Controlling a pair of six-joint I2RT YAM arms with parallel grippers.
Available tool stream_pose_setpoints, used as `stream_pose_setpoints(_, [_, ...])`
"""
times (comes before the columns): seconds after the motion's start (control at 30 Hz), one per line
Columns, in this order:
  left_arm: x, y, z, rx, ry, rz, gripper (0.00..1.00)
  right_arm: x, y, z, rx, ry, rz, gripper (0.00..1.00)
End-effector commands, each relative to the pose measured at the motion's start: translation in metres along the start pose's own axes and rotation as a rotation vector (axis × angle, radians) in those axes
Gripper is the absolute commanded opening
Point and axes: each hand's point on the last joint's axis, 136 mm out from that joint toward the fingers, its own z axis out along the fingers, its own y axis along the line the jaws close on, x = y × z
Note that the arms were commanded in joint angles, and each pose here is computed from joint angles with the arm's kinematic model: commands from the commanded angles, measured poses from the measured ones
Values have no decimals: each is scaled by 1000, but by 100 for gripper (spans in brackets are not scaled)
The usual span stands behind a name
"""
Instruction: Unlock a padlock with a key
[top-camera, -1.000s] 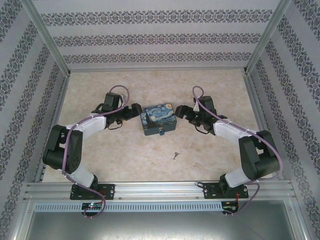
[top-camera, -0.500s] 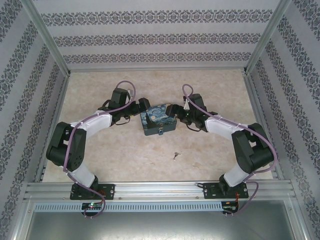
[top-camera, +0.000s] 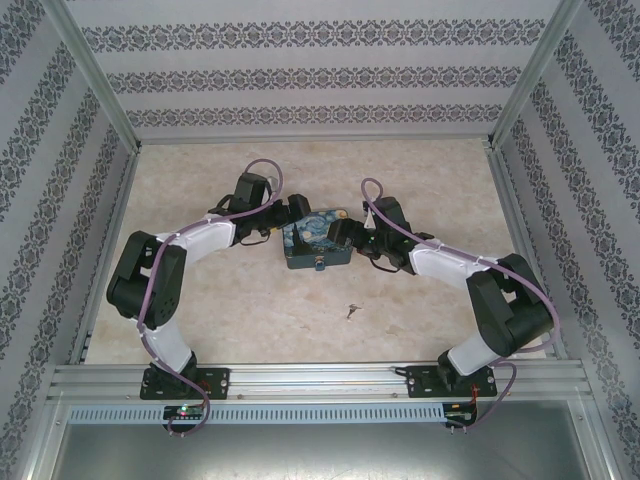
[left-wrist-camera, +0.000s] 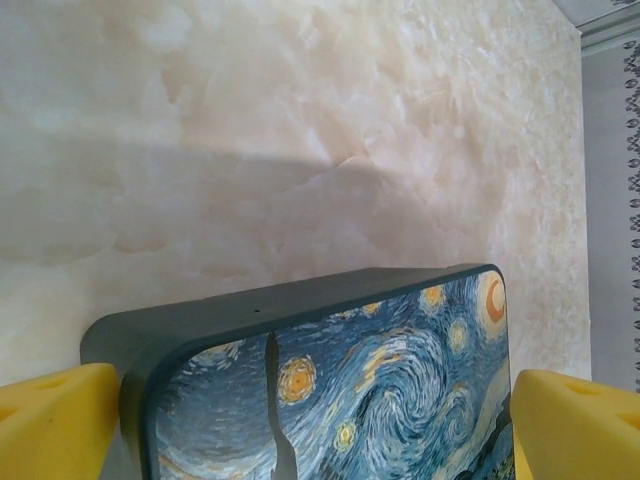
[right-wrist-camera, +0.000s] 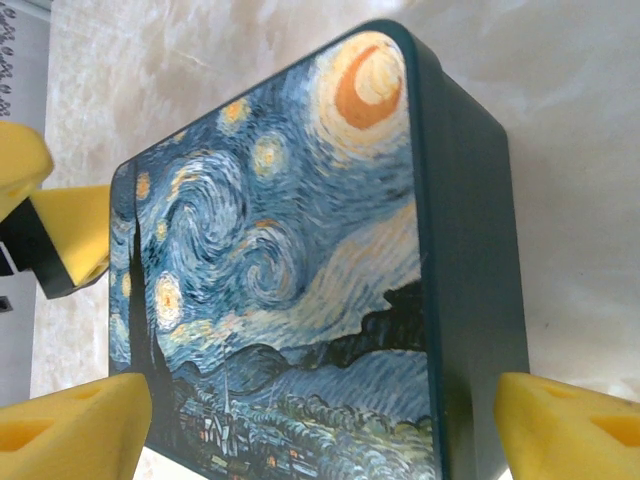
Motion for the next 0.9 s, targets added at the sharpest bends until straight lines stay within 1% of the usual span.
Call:
stream_pose_setpoints(0.0, [0, -19, 6, 51, 8, 17, 100, -4, 10, -6, -25, -31, -3, 88])
stream_pose_setpoints(0.2, [1, -19, 8, 46, 11, 17, 100, -4, 8, -7, -12, -30, -1, 89])
stream_pose_setpoints(0.23, [1, -18, 7, 39, 7, 16, 100, -6, 5, -8, 4, -35, -2, 91])
stream_pose_setpoints(0.27, [1, -17, 6, 32, 0, 16, 100, -7, 1, -9, 23, -43, -3, 98])
stream_pose_setpoints(0.3, [0, -15, 5, 24, -8, 16, 100, -9, -3, -11, 44, -48, -2, 98])
stream_pose_setpoints(0.37, [-5, -15, -1, 11, -30, 30, 100, -15, -18, -19, 141, -84, -1, 98])
stream_pose_setpoints(0.47, [-16, -18, -14, 2, -66, 49, 100, -30, -51, -40, 373, -158, 12, 98])
stream_pose_setpoints(0.53, [-22, -21, -24, 2, -86, 60, 100, -39, -64, -53, 445, -178, 38, 98])
stream_pose_setpoints(0.57, [-26, -23, -29, 2, -99, 68, 100, -42, -66, -55, 428, -158, 43, 98])
stream_pose_setpoints(0.63, [-29, -26, -37, 0, -114, 82, 100, -43, -69, -56, 343, -117, 87, 98])
stream_pose_setpoints(0.7, [-30, -30, -45, 2, -124, 93, 100, -42, -78, -59, 286, -118, 161, 98])
stream_pose_setpoints(0.73, [-29, -31, -49, 5, -125, 95, 100, -40, -80, -62, 281, -108, 163, 98])
stream_pose_setpoints(0.8, [-25, -33, -55, 15, -126, 93, 100, -35, -85, -68, 330, -86, 125, 98])
stream_pose_setpoints(0.87, [-19, -33, -62, 28, -127, 88, 100, -28, -82, -73, 330, -56, 88, 98])
